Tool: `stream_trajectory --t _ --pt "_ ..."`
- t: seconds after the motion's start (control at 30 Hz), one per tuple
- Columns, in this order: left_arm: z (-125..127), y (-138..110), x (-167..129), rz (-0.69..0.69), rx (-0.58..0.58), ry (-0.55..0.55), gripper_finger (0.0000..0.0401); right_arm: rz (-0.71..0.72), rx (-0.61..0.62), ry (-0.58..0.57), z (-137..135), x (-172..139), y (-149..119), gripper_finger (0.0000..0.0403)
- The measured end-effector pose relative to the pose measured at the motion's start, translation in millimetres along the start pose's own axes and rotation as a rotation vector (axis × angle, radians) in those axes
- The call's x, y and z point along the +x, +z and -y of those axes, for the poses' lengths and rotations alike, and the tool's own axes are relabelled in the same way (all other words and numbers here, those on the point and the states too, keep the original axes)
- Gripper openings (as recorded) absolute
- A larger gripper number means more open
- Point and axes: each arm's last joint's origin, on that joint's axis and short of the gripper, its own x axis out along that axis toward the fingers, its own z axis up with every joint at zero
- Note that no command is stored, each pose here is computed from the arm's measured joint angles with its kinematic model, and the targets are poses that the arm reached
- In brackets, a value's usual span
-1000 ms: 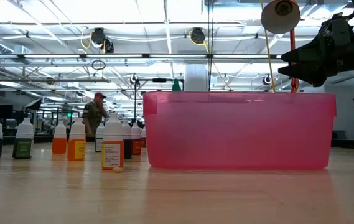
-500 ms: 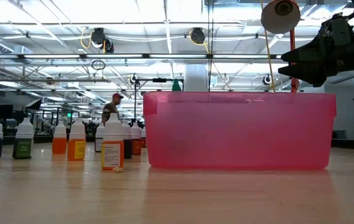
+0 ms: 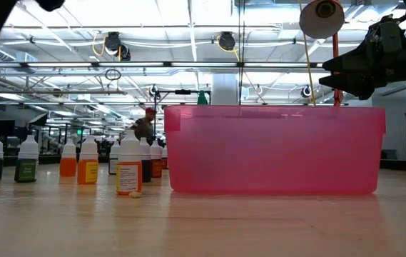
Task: Pick & Place food coloring
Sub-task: Put the big blue food coloring into the red bin
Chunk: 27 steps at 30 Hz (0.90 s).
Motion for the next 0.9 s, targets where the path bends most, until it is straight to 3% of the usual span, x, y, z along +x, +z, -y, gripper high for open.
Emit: stream_trajectory --t 0.1,0.43,0.7,0.9 --pt "1 -8 0 -0.011 -0.029 -0.016 0.0269 0.000 0.000 0.000 0 0 0 0.0279" --pt "-1 -34 27 -0.019 -0.184 0.088 0.0269 0.000 0.000 0.000 0 0 0 0.0279" --pt "6 -41 64 -0.040 -0.156 0.036 0.0269 0.000 0.000 0.000 0 0 0 0.0279" --pt "0 -41 85 -0.064 -0.152 0.096 0.0269 0.000 0.000 0.000 0 0 0 0.0279"
